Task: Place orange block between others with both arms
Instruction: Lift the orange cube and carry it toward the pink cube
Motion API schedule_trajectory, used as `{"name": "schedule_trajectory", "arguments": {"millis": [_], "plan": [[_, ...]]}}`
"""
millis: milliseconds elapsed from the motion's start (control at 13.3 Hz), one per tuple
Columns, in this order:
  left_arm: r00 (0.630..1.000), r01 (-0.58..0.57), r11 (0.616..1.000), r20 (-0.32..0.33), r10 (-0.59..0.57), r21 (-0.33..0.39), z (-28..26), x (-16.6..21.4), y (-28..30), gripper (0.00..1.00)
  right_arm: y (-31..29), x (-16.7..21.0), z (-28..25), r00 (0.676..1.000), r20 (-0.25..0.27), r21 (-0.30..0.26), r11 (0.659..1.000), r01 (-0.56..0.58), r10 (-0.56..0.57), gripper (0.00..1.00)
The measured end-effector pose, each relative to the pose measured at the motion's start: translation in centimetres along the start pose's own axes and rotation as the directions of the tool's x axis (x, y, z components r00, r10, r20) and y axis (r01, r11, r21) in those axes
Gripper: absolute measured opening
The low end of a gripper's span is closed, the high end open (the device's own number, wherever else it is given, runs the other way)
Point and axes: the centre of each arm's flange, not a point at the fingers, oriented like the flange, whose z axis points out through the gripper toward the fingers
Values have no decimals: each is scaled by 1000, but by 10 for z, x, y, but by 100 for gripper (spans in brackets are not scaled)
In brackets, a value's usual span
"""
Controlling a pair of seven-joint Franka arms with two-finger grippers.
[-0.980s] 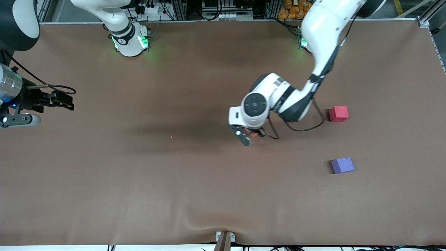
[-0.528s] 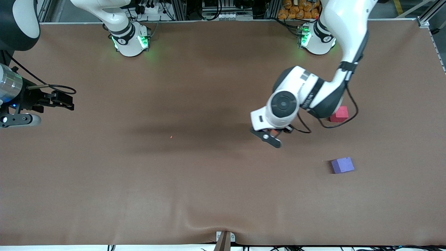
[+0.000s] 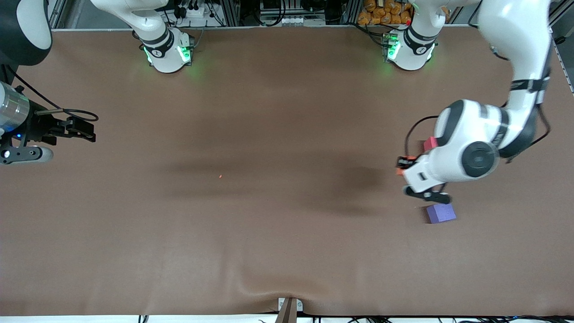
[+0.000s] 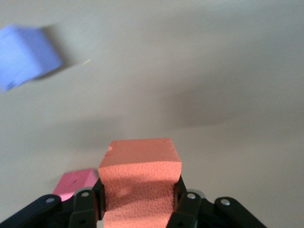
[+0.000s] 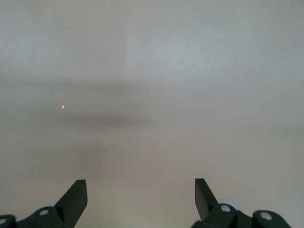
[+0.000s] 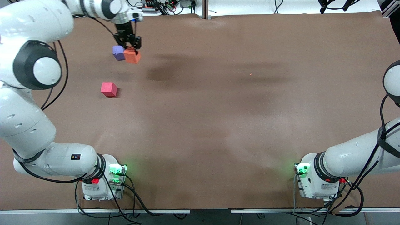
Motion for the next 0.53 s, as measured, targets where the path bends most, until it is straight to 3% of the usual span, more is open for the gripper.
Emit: {"name": "schedule_trajectory", "arguments": {"millis": [301, 528], "plan": [[996, 78, 997, 33, -78, -3, 14, -24, -56, 54, 0, 0, 0, 1000, 0, 0, 1000, -1, 1, 100], [995, 104, 995, -1, -104, -11, 28, -29, -100, 54, 2, -1, 1, 1000, 12, 2, 1000, -4, 4, 100]]}}
